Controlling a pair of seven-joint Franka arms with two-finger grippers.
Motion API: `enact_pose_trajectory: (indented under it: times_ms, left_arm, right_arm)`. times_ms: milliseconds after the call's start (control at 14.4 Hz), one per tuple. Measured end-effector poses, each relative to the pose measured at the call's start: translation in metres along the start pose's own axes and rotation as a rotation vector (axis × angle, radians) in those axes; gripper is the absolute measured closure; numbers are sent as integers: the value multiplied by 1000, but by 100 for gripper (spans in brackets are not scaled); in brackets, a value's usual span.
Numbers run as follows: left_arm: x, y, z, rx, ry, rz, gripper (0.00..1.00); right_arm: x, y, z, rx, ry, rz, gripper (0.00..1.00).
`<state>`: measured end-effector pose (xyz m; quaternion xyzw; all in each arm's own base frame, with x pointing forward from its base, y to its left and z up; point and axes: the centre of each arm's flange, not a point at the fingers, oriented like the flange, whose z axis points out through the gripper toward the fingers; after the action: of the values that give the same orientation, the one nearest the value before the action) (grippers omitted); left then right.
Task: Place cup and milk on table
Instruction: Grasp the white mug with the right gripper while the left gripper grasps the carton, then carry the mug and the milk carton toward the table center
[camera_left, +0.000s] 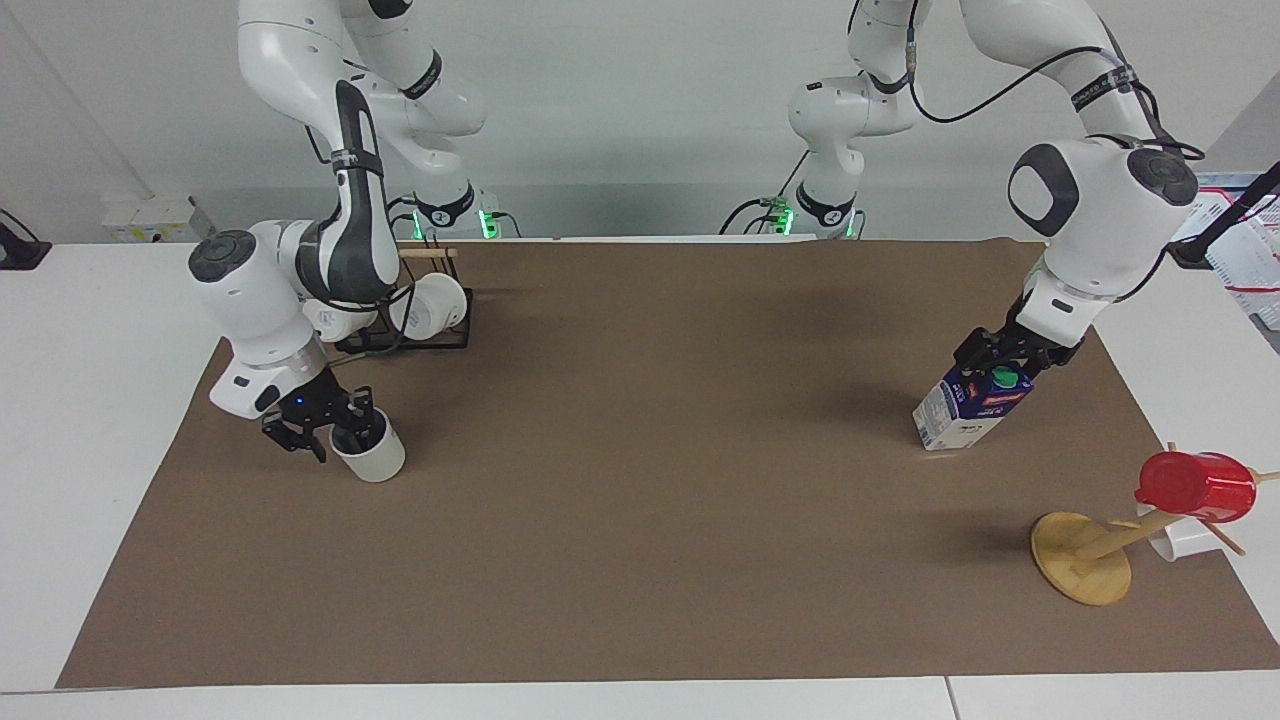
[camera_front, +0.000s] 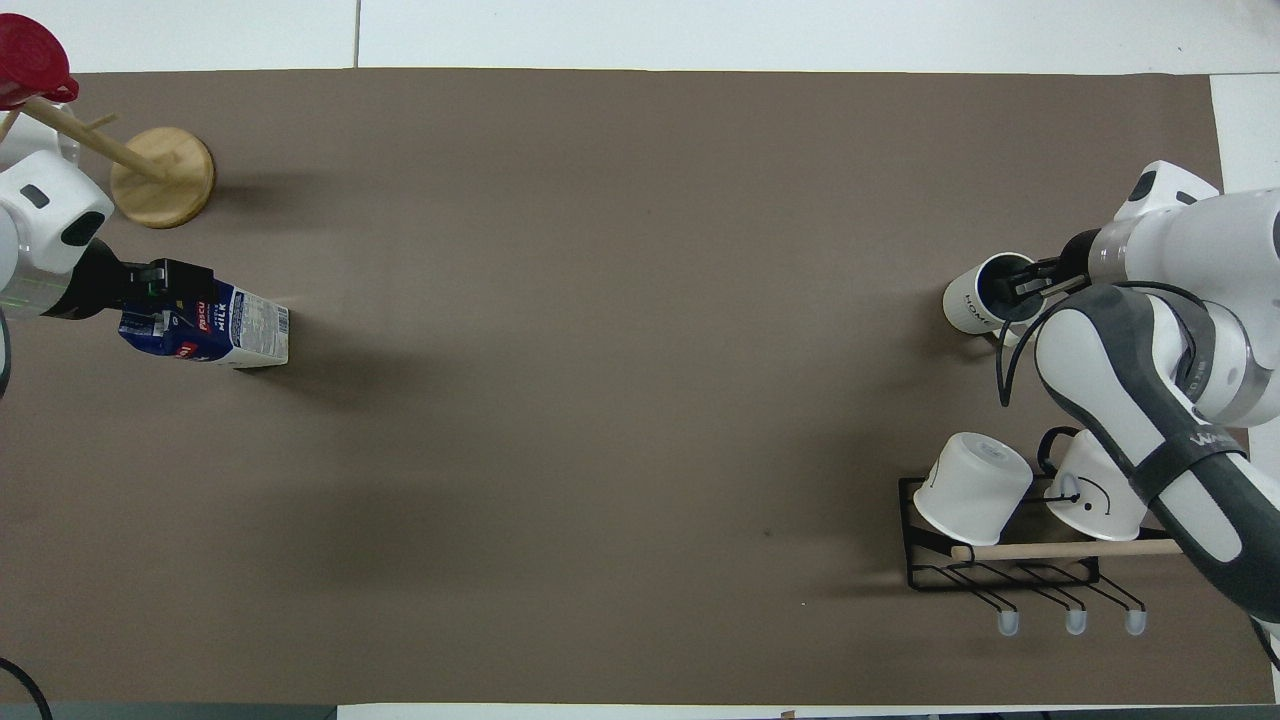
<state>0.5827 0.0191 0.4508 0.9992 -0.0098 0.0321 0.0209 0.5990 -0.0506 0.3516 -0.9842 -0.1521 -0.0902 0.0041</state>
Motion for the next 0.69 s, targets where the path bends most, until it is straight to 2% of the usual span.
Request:
enact_pose_trajectory:
  times_ms: [139,208,277,416,486,555,694]
  left_arm:
    - [-1,0,2,0,-4,0,0]
    - [-1,0,2,0,-4,0,0]
    - [-1,0,2,0,-4,0,0]
    - [-1,0,1,0,-3,0,3]
    - [-1,0,1,0,-2,0,3]
    - [-1,0,0,0,-2,-1,12]
    - [-1,-3,0,0,-1,-5,36]
  right_arm:
    - [0,0,0,0,1,6,54]
    - [0,0,-1,0,2,18,54]
    - [0,-1,-1,0,2,35,62]
    - [0,-2,-1,1,2,53,90]
    - [1,-2,-2,2,1,58,96]
    - [2,-3,-5,5,-4,57,96]
    - [17,-2,-27,29,-35,81,96]
